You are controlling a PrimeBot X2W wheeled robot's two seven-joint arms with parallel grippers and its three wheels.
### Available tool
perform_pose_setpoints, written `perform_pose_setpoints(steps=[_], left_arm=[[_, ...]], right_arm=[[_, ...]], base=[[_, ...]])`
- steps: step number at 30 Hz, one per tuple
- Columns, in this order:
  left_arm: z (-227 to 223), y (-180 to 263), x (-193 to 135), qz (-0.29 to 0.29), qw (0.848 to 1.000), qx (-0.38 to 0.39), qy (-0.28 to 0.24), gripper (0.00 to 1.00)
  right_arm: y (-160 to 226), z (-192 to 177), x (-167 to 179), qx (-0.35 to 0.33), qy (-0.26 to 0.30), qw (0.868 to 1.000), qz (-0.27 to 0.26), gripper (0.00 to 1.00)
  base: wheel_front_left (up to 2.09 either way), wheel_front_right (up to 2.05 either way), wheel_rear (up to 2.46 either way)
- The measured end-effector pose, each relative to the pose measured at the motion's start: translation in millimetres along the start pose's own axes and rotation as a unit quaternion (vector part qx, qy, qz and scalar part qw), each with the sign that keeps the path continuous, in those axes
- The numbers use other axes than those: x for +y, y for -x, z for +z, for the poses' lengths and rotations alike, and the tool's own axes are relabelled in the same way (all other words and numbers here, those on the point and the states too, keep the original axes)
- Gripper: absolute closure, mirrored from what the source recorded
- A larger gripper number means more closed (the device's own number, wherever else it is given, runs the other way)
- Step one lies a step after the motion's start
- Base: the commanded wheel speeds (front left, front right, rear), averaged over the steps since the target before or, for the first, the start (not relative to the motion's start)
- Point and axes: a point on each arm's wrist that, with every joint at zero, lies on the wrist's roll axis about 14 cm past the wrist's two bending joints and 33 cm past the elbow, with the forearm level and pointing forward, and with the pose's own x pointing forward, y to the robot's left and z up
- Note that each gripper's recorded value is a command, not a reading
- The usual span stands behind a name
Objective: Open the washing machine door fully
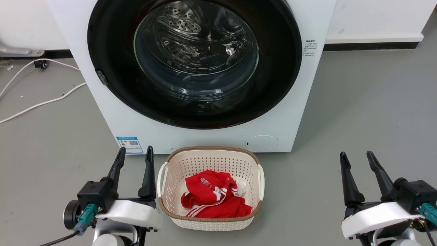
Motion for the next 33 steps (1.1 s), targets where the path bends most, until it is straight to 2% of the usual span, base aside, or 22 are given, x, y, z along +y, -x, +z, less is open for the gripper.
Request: perform_pose_setpoints(steps=[16, 33], left_arm=[[3, 1, -5, -0.01, 0.997, -0.012, -0.07, 0.0], [7, 2, -11, -0.022, 0.993, -0.026, -0.116, 0.0]], right_arm=[[2, 0, 5, -0.001, 0.054, 0.998, 0.011, 0.0], [6, -4, 5, 0.002, 0.086, 0.996, 0.014, 0.0]], base=[[0.0, 0.0, 0.0], [0.0, 0.0, 0.0]])
